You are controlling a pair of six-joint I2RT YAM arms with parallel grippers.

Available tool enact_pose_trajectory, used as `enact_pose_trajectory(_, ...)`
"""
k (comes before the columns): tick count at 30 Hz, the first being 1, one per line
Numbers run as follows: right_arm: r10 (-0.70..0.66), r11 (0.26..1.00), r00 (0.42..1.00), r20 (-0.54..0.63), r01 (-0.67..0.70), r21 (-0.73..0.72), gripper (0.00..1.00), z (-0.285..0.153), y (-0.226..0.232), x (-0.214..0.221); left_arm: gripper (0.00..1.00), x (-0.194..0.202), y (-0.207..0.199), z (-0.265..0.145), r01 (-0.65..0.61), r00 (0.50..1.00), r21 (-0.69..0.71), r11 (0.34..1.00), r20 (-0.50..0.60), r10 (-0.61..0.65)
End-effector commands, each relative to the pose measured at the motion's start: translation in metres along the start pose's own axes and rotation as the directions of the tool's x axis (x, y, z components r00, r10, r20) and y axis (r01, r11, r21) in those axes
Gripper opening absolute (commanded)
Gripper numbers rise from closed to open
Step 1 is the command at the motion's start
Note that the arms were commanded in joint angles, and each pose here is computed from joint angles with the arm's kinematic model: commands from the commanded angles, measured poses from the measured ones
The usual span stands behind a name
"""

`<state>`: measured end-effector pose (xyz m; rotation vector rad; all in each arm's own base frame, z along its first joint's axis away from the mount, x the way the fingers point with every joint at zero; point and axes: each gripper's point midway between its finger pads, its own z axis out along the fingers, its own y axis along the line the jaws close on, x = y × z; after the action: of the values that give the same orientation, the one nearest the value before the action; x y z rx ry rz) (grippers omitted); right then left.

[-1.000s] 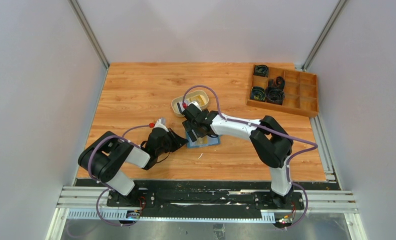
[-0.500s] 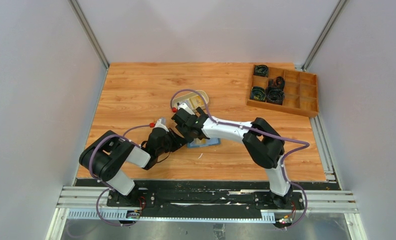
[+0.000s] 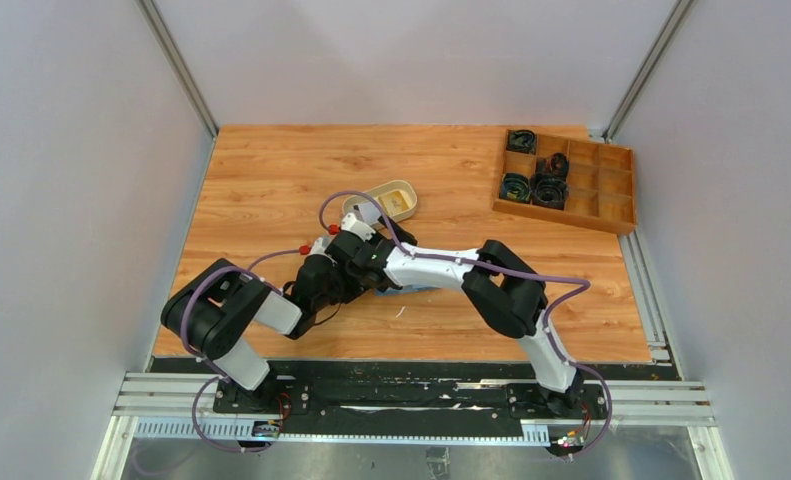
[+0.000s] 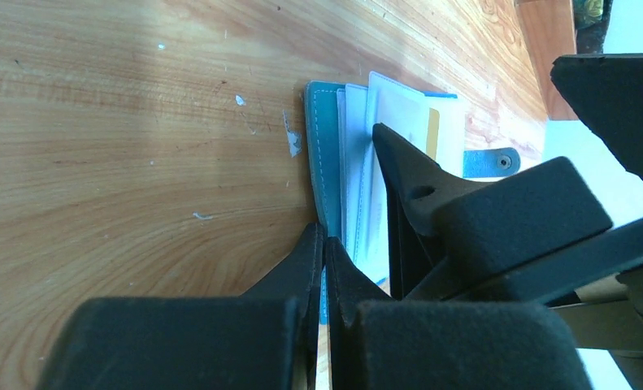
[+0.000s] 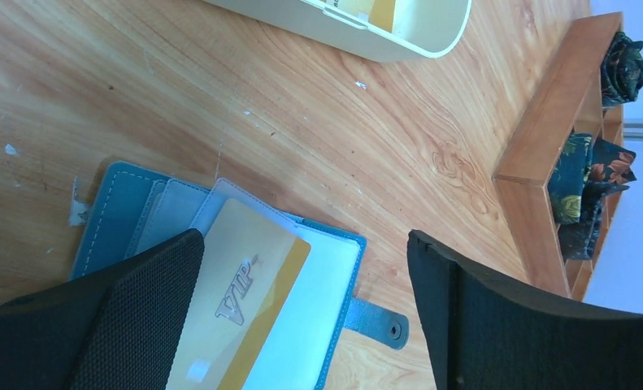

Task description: Take the credit cards out of the card holder

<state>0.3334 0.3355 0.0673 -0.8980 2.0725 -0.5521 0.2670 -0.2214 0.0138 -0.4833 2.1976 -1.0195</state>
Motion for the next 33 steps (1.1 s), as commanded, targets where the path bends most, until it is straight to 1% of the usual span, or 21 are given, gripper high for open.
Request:
enact_pose_trajectory(1,-0.064,0.998,0.998,-0.011,0.064,0.027,1.0,0.0,0.009,0.015,0.0,0.05,0.085,-0.023,-0.059,0.984,-0.295,0.954,-0.176,0.006)
enact_pose_trajectory(4,0.038,0.994,0.999,0.034,-0.034,-0.109,1.0,-0.012,0.017,0.016,0.0,0.05,0.086,-0.023,-0.06,0.984,-0.297,0.953,-0.176,0.007)
enact_pose_trajectory(6,0.171,0.949,0.983,0.059,-0.148,-0.277,1.0,-0.025,0.026,0.014,0.0,0.05,0.086,-0.023,-0.06,0.984,-0.298,0.953,-0.176,0.006)
enact_pose_trajectory(8,0.34,0.857,0.939,0.061,-0.283,-0.43,1.0,-0.038,0.027,0.014,0.0,0.05,0.086,-0.022,-0.06,0.984,-0.299,0.952,-0.177,0.007)
enact_pose_trajectory(10,0.487,0.741,0.872,0.047,-0.384,-0.551,1.0,-0.05,0.023,0.01,0.0,0.05,0.087,-0.022,-0.059,0.984,-0.3,0.952,-0.177,0.005)
enact_pose_trajectory(12,0.577,0.642,0.816,0.03,-0.43,-0.635,1.0,-0.06,0.019,0.01,0.0,0.051,0.087,-0.022,-0.06,0.983,-0.299,0.953,-0.181,0.005)
enact_pose_trajectory(15,0.662,0.509,0.749,-0.02,-0.469,-0.722,1.0,-0.073,0.013,0.013,0.0,0.053,0.088,-0.021,-0.059,0.983,-0.297,0.953,-0.186,0.003)
enact_pose_trajectory(17,0.696,0.423,0.713,-0.084,-0.502,-0.754,0.99,-0.071,0.012,0.02,0.0,0.053,0.087,-0.021,-0.058,0.982,-0.294,0.954,-0.187,0.002)
enact_pose_trajectory(18,0.714,0.387,0.691,-0.118,-0.529,-0.755,0.98,-0.065,0.01,0.023,0.0,0.053,0.087,-0.021,-0.056,0.982,-0.293,0.954,-0.187,0.001)
enact_pose_trajectory(19,0.721,0.333,0.674,-0.162,-0.542,-0.771,0.95,-0.065,0.012,0.025,0.0,0.053,0.087,-0.02,-0.056,0.982,-0.292,0.955,-0.186,0.001)
enact_pose_trajectory(20,0.735,0.294,0.647,-0.2,-0.571,-0.766,0.93,-0.058,0.01,0.027,0.0,0.053,0.087,-0.02,-0.056,0.983,-0.291,0.955,-0.186,0.001)
enact_pose_trajectory(22,0.754,0.181,0.596,-0.278,-0.595,-0.783,0.86,-0.055,0.011,0.026,0.0,0.053,0.086,-0.02,-0.054,0.983,-0.29,0.955,-0.185,-0.001)
enact_pose_trajectory(23,0.764,0.144,0.569,-0.304,-0.609,-0.78,0.83,-0.052,0.009,0.026,0.0,0.053,0.087,-0.021,-0.053,0.983,-0.292,0.955,-0.183,-0.001)
enact_pose_trajectory(24,0.771,0.12,0.548,-0.323,-0.624,-0.772,0.81,-0.049,0.008,0.026,0.0,0.053,0.086,-0.021,-0.054,0.983,-0.289,0.956,-0.182,0.0)
enact_pose_trajectory(25,0.774,0.114,0.537,-0.335,-0.639,-0.761,0.81,-0.046,0.008,0.027,0.0,0.053,0.086,-0.021,-0.054,0.984,-0.288,0.956,-0.181,0.001)
enact_pose_trajectory(28,0.762,0.12,0.534,-0.366,-0.672,-0.731,0.8,-0.038,0.011,0.031,0.0,0.053,0.086,-0.022,-0.055,0.984,-0.287,0.956,-0.18,0.003)
enact_pose_trajectory(33,0.744,0.059,0.516,-0.424,-0.683,-0.728,0.76,-0.032,0.021,0.032,0.0,0.053,0.085,-0.022,-0.054,0.984,-0.286,0.957,-0.18,0.002)
